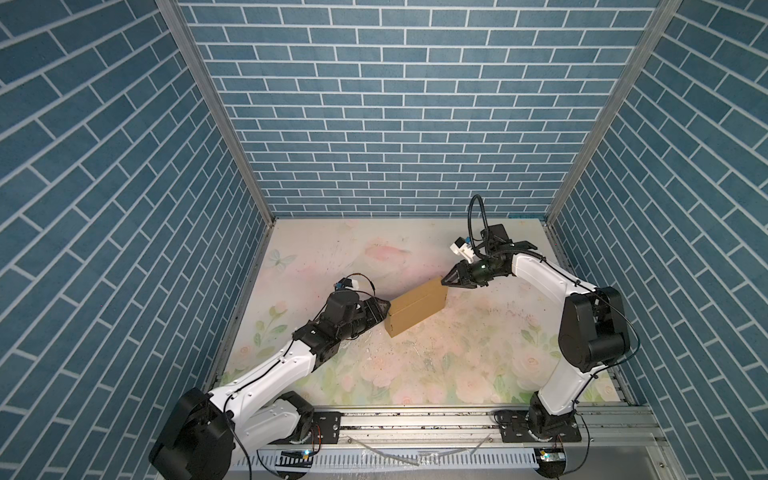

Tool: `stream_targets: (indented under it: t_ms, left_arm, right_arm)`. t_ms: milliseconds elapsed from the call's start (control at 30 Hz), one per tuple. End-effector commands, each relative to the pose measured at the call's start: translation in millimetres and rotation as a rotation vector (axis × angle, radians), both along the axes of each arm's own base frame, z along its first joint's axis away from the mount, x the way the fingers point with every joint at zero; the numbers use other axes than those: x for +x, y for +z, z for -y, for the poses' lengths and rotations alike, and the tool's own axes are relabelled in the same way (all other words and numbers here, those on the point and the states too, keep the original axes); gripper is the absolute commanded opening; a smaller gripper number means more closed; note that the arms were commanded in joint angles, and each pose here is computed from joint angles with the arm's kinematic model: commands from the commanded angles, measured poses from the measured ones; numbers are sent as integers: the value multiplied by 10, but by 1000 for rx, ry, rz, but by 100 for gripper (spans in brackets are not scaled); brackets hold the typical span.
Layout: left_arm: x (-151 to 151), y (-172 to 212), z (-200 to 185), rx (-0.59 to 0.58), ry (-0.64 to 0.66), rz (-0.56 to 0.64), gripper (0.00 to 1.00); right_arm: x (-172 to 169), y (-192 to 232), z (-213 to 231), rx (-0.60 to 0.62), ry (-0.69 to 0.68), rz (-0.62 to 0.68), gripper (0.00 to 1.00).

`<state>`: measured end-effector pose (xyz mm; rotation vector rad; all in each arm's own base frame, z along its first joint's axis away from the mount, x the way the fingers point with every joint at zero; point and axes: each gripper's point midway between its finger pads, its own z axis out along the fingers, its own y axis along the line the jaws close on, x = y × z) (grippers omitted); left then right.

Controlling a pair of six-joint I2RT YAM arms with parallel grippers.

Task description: Fold the paper box

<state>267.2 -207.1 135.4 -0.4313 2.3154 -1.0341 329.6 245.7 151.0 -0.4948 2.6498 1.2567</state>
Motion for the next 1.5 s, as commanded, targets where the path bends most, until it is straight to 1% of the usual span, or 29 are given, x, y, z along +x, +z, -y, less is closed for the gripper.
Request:
stream_targets:
  t_ms: [0,200,700,1100,1267,1467]
  left_arm:
    - [-96,-249,-91,65,6,-62,67]
    - [-84,-180,-84,63,5,-51,68]
    - [-115,16,-80,59,-20,-17,69]
    - [-176,11,29,47,-63,-5,69]
    - [-167,50,13,45,-54,9,69]
    - [-155,142,-12,46,-46,42,71]
  right_arm:
    - [-85,-203,34,-39,23,-19,30]
    - [-73,-208,28,-35,16,-17,28]
    - [-55,-152,18,-27,12,-10,31]
    - [-37,-175,15,-28,0,-19,31]
    - [-25,-174,14,-28,-7,-20,31]
    - [-41,-182,20,-32,-7,-25,31]
